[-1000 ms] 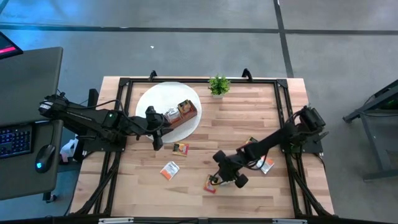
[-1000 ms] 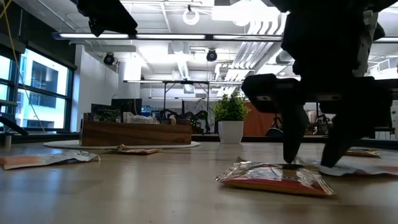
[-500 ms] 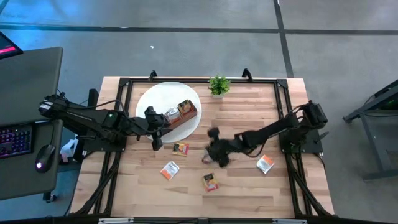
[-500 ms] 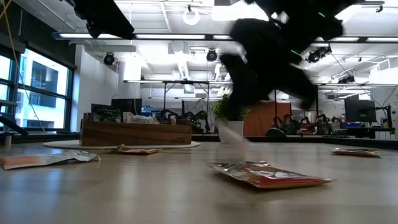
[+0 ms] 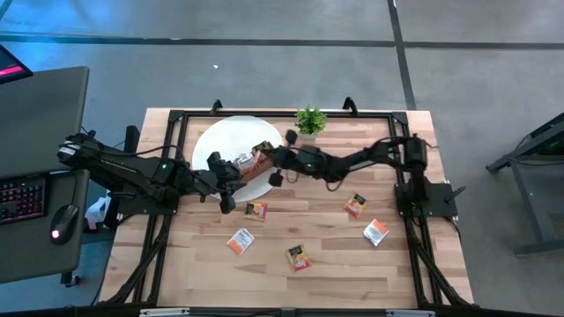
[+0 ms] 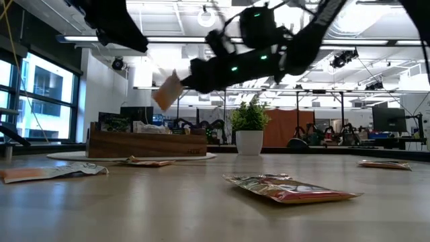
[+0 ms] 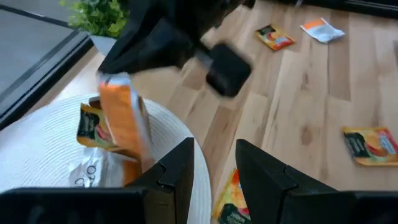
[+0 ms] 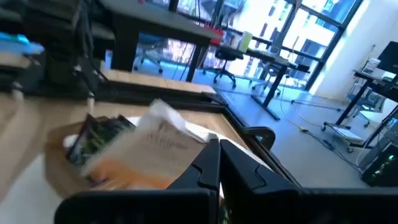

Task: Pick & Place Tea
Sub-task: Put the white tea bag into the middle section of the wooden organizer

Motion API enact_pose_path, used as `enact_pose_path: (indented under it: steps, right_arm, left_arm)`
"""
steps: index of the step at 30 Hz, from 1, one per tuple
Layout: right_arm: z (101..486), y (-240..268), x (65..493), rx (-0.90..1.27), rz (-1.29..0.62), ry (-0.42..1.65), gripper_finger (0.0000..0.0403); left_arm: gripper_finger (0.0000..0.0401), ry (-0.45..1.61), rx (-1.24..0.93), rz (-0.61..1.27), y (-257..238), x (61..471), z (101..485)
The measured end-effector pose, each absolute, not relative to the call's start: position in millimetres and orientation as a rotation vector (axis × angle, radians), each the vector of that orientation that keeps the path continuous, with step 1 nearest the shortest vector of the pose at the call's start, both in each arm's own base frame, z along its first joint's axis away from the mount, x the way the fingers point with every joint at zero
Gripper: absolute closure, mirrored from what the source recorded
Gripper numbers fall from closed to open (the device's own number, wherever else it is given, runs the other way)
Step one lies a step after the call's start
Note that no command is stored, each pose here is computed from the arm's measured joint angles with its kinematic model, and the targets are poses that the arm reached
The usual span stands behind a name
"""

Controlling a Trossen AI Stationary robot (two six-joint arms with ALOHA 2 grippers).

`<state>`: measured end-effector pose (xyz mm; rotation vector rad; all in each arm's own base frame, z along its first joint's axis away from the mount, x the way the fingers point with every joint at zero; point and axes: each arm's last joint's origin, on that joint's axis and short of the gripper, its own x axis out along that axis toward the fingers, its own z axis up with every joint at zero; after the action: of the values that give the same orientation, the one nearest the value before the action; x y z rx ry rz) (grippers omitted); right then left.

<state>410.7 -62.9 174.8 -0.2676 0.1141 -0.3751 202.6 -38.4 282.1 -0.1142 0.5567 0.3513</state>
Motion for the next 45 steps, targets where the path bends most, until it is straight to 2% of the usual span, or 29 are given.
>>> enact_pose_path:
  steps: [7, 13, 24, 28, 34, 38, 41, 45]
  right_arm:
    - [169.8, -67.8, 445.9, -0.342, -0.322, 0.260, 0.0402]
    - [173.6, -70.0, 454.9, -0.308, -0.309, 0.444, 0.0402]
    - [175.9, -71.8, 456.1, -0.299, -0.251, 0.457, 0.0397]
    - [175.8, -71.7, 456.2, -0.295, -0.233, 0.455, 0.0368]
    - [175.4, -72.9, 455.6, -0.319, -0.277, 0.470, 0.0298]
    - [178.0, -71.8, 457.0, -0.321, -0.248, 0.436, 0.0264]
    - [179.9, -60.2, 459.8, -0.318, -0.158, 0.398, 0.0253]
    - [179.8, -40.1, 462.0, -0.301, -0.065, 0.384, 0.0261]
  left_arm:
    - [0.0284, 0.528, -0.089, 0.429, -36.1, 202.2, 283.2]
    - [0.0284, 0.508, -0.083, 0.461, -34.6, 199.7, 285.7]
    - [0.0284, 0.503, -0.080, 0.471, -34.3, 199.7, 286.0]
    - [0.0284, 0.493, -0.082, 0.477, -34.2, 200.1, 286.7]
    - [0.0284, 0.470, -0.098, 0.468, -34.7, 201.6, 288.7]
    - [0.0284, 0.480, -0.130, 0.394, -36.9, 202.8, 289.1]
    - [0.0284, 0.514, -0.152, 0.304, -39.6, 203.2, 287.7]
    - [0.0284, 0.530, -0.151, 0.293, -40.7, 205.7, 284.8]
